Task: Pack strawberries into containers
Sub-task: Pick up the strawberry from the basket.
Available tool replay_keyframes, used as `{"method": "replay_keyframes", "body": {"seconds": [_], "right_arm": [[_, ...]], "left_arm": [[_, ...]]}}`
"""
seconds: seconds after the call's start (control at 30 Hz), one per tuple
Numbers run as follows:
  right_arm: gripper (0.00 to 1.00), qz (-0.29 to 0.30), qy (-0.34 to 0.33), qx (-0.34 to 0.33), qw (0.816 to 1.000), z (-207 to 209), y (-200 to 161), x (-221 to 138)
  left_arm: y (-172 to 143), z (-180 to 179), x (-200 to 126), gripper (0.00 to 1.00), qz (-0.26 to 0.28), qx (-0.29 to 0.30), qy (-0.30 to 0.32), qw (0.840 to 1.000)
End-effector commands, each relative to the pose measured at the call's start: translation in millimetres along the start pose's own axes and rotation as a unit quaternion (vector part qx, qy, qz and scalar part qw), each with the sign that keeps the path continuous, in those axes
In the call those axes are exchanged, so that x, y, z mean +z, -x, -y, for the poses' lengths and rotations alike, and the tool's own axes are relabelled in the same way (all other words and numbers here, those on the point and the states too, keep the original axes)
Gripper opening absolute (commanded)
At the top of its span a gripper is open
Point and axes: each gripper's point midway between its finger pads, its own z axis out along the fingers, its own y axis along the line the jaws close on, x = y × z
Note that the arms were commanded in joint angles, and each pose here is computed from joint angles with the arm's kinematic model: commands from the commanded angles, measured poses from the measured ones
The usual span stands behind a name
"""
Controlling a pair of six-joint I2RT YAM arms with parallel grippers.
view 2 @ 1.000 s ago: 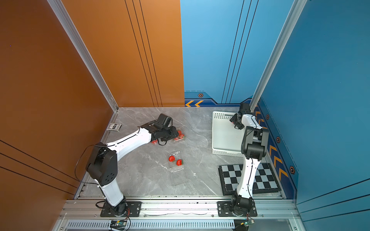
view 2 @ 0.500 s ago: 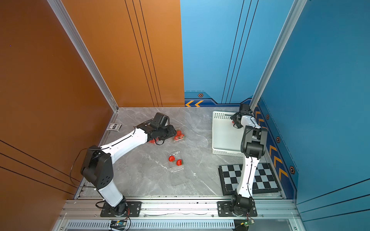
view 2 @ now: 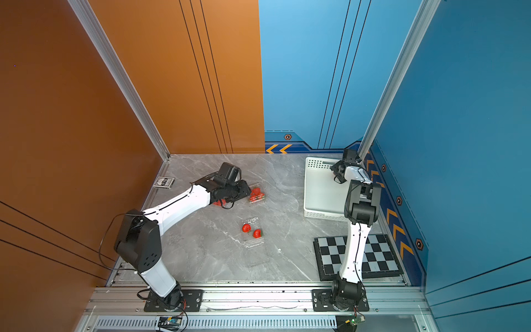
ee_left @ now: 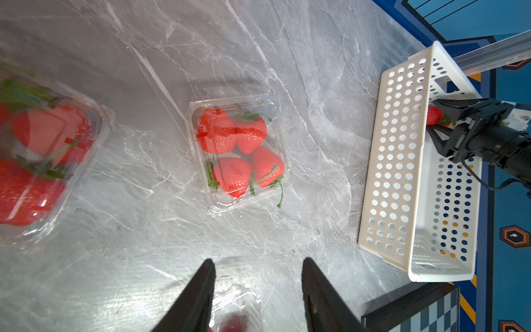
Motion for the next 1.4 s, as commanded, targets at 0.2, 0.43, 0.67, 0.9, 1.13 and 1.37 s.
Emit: {"method": "replay_keyframes", "body": {"seconds": [0.2, 0.43, 0.67, 0.9, 1.13, 1.37], "right_arm": [[0.41, -0.055, -0.03, -0.023, 0.998, 20, -34, 27], [0.41, -0.075, -0.026, -0.033, 0.996, 14, -40, 31], [0.51, -0.104, -0.026, -0.047, 0.993, 9, -53, 37], [0.39, -0.126, -0.027, -0.062, 0.99, 4, -64, 37], [0.29, -0.142, -0.032, -0.074, 0.987, 8, -73, 31], [0.24, -0.159, -0.009, -0.09, 0.983, 2, -80, 6]], "left_arm": [[-1, -8, -6, 0.5, -0.005, 0.0, 0.007, 1.0], [-3, -9, -3, 0.5, -0.008, -0.002, 0.008, 1.0], [-3, -11, -3, 0.5, -0.009, -0.004, 0.009, 1.0], [-4, -14, -5, 0.5, -0.009, -0.006, 0.011, 1.0], [-5, -16, -8, 0.49, -0.007, -0.007, 0.011, 1.0], [-6, -21, -13, 0.49, -0.004, -0.009, 0.014, 1.0]]}}
